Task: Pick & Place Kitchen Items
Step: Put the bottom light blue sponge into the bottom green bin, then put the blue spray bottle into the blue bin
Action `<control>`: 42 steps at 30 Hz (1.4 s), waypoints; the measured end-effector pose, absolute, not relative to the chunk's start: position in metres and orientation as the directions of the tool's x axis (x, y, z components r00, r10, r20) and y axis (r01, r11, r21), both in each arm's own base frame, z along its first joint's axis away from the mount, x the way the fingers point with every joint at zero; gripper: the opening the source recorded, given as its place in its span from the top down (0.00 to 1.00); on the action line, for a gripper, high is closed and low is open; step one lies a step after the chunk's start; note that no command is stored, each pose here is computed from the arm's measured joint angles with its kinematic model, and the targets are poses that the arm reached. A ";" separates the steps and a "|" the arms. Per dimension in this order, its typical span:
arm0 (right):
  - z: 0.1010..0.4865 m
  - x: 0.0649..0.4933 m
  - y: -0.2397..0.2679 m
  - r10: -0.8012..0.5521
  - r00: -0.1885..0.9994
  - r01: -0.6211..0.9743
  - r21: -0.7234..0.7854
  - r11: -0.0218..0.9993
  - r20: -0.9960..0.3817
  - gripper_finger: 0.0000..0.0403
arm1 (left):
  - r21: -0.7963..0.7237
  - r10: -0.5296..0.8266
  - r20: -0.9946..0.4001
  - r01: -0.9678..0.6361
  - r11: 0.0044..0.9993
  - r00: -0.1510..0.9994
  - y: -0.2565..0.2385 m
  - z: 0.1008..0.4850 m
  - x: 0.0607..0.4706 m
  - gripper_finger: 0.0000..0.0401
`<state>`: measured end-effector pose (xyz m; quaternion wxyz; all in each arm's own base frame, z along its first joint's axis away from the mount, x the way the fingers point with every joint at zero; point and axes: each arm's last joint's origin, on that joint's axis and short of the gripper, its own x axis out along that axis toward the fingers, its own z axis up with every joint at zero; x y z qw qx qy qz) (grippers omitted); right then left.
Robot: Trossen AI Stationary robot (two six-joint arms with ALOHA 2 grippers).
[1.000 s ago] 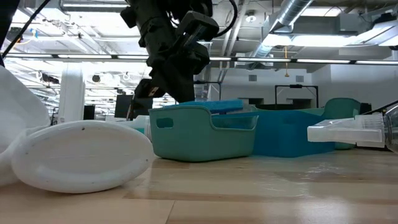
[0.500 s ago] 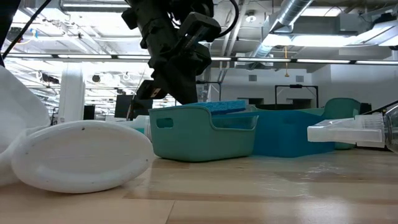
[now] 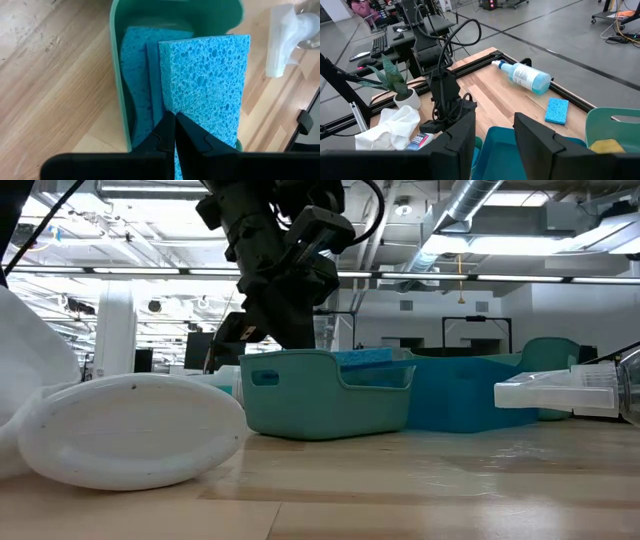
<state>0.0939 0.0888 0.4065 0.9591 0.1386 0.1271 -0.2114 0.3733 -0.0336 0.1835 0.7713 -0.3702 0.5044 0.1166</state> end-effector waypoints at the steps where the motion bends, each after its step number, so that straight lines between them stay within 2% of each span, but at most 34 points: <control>1: 0.407 0.094 0.089 -0.370 0.878 0.441 0.212 0.872 -0.302 0.69 | -0.453 -0.194 -0.865 -0.554 0.698 0.463 -0.034 0.183 0.373 1.00; 13: 0.407 0.094 0.089 -0.369 0.878 0.440 0.212 0.872 -0.303 0.69 | -0.451 -0.189 -0.865 -0.556 0.698 0.465 -0.033 0.183 0.373 0.98; 29: 0.407 0.094 0.089 -0.370 0.878 0.440 0.212 0.872 -0.303 0.69 | -0.443 -0.175 -0.867 -0.560 0.700 0.467 -0.033 0.183 0.373 0.80; 42: 0.406 0.094 0.089 -0.370 0.878 0.440 0.212 0.872 -0.303 0.69 | -0.452 -0.176 -0.859 -0.551 0.702 0.481 -0.033 0.189 0.372 0.79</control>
